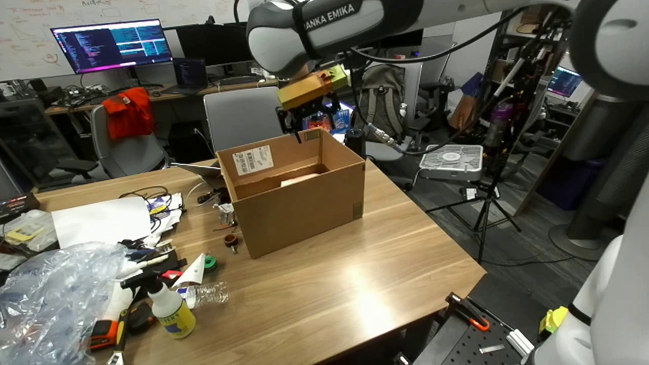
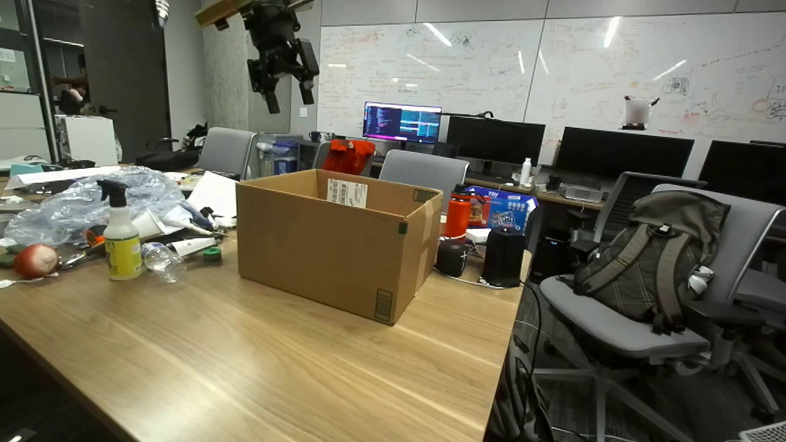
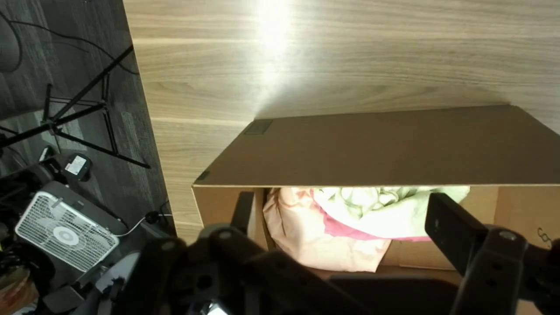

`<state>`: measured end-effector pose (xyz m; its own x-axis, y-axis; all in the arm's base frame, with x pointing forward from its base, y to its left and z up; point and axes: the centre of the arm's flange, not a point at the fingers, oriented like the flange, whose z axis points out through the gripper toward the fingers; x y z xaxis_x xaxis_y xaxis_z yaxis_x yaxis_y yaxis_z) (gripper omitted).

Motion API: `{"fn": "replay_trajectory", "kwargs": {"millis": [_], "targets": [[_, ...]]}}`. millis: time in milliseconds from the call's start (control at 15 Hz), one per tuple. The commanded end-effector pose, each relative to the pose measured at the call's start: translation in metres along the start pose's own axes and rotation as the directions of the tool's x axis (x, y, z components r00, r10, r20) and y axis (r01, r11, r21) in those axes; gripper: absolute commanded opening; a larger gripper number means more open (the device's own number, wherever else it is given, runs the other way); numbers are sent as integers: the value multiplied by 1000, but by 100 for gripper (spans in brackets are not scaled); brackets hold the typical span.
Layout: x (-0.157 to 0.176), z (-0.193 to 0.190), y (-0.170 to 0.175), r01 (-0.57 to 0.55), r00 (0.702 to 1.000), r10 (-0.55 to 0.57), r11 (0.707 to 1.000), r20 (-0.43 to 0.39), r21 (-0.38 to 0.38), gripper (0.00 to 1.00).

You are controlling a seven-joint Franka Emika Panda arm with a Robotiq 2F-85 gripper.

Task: Place the two t-shirts and two towels inside the brown box

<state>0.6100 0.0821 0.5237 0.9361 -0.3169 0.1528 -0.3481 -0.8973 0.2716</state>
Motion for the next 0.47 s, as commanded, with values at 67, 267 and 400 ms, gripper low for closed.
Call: {"fn": "replay_trajectory", "kwargs": {"millis": [67, 267, 400], "targets": [[-84, -5, 21, -59, 998, 59, 998, 2, 1, 100], [-68, -2, 8, -49, 998, 50, 999, 27, -23, 100], [-78, -3, 8, -46, 999, 46, 999, 26, -26, 100]]}}
